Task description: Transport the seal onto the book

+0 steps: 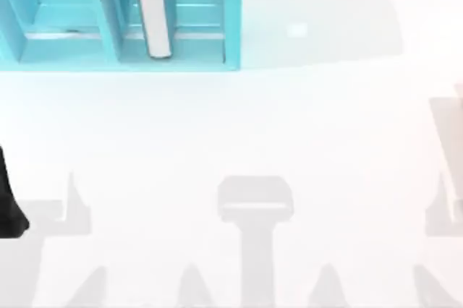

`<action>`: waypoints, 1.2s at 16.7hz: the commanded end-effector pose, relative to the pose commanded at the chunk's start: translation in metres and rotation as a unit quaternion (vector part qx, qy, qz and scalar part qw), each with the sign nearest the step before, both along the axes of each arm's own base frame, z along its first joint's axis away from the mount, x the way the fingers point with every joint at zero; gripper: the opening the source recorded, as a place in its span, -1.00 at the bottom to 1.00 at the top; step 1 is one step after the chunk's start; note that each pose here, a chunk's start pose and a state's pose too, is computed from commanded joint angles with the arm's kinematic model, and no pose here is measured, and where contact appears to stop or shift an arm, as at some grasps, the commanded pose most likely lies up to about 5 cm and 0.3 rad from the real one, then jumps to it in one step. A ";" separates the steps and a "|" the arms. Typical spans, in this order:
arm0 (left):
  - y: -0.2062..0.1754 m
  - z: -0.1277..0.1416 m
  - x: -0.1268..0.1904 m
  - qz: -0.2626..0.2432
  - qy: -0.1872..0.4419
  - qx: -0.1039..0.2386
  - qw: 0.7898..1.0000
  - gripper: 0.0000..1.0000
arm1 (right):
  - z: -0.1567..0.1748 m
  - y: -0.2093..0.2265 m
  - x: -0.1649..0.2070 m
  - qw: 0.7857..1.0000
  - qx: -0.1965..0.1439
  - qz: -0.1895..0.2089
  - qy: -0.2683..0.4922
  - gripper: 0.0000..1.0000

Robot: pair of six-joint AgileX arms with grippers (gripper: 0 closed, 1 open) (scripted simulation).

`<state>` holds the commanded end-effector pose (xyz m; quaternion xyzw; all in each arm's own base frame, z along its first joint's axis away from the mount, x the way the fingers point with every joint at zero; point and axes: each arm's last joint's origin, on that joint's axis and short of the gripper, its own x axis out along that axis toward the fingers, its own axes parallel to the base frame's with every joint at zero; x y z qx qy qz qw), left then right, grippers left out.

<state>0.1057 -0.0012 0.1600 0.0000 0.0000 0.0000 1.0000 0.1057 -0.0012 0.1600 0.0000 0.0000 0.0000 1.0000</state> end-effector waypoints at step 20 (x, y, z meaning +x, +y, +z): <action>-0.083 0.034 0.177 -0.021 0.043 -0.001 0.999 1.00 | 0.000 0.000 0.000 1.000 0.000 0.000 0.000 1.00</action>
